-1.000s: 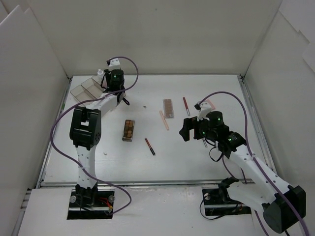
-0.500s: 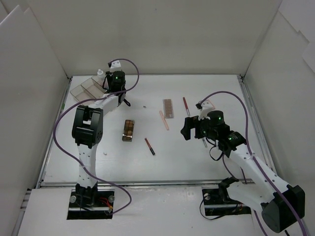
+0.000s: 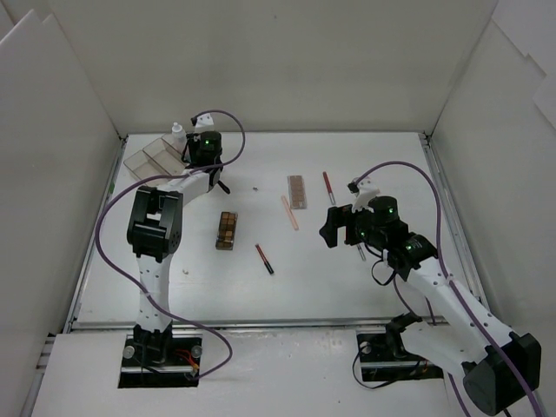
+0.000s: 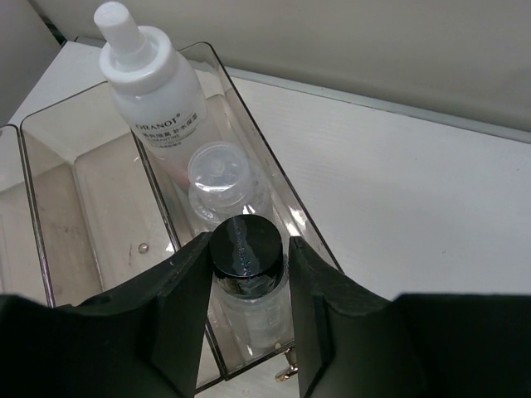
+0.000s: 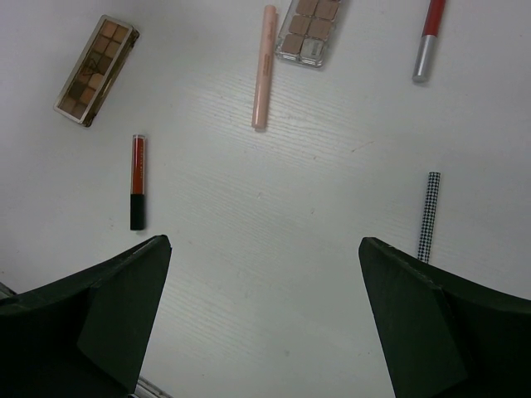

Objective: Organize the makeup

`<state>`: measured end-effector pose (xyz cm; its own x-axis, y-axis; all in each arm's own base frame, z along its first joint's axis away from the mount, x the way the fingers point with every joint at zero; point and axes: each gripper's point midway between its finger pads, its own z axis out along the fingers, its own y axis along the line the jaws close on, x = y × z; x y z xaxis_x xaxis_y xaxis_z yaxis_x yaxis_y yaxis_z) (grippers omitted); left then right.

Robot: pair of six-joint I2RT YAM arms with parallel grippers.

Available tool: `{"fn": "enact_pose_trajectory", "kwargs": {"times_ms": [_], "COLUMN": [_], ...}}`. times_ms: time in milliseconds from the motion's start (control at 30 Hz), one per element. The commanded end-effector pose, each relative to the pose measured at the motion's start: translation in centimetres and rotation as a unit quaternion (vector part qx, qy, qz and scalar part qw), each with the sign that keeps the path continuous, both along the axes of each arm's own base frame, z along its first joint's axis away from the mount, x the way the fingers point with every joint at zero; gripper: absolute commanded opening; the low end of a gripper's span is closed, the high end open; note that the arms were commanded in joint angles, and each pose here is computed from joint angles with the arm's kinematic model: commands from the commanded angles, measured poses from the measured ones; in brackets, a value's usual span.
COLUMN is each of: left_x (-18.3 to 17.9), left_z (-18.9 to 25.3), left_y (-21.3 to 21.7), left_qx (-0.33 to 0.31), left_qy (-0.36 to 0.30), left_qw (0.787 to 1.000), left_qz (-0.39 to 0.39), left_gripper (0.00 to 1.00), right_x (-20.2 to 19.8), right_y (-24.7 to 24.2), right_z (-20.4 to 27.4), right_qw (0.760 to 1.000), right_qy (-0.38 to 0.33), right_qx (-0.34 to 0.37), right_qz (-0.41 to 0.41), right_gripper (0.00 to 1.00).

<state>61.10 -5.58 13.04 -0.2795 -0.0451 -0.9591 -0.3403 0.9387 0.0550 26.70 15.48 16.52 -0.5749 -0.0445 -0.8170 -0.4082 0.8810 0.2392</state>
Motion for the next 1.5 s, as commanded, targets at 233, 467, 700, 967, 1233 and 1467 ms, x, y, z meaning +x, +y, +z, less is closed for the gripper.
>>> {"fn": "enact_pose_trajectory", "kwargs": {"times_ms": [233, 467, 700, 967, 1233, 1467], "left_x": [-0.3, -1.3, -3.7, -9.0, -17.6, -25.3], "left_z": [4.9, 5.1, 8.7, 10.3, 6.8, 0.4], "left_y": [0.8, 0.9, -1.1, -1.2, -5.4, -7.6], "left_qx": [-0.028, -0.045, -0.036, -0.076, -0.143, -0.153], "left_qy": [-0.054, -0.043, -0.036, 0.032, 0.227, 0.379], "left_qw": [0.998, 0.998, 0.999, 0.997, 0.955, 0.890], "left_qz": [0.025, 0.030, 0.004, 0.003, -0.128, -0.202], "left_gripper": [0.47, 0.56, 0.64, 0.66, 0.65, 0.69], "right_x": [0.2, -0.1, -0.3, -0.7, -1.3, -1.6], "right_y": [0.2, 0.2, 0.3, 0.1, 0.1, 0.4], "right_z": [2.2, 2.4, 3.1, 4.5, 4.8, 4.4], "right_qw": [0.999, 0.999, 0.998, 0.997, 0.996, 0.997], "right_qy": [-0.034, -0.036, -0.045, -0.064, -0.066, -0.058], "right_qx": [0.022, 0.027, 0.032, 0.046, 0.051, 0.052], "right_qz": [0.003, 0.005, 0.010, 0.006, 0.008, 0.018], "right_gripper": [0.95, 0.95, 0.95, 0.95, 0.95, 0.95]}}
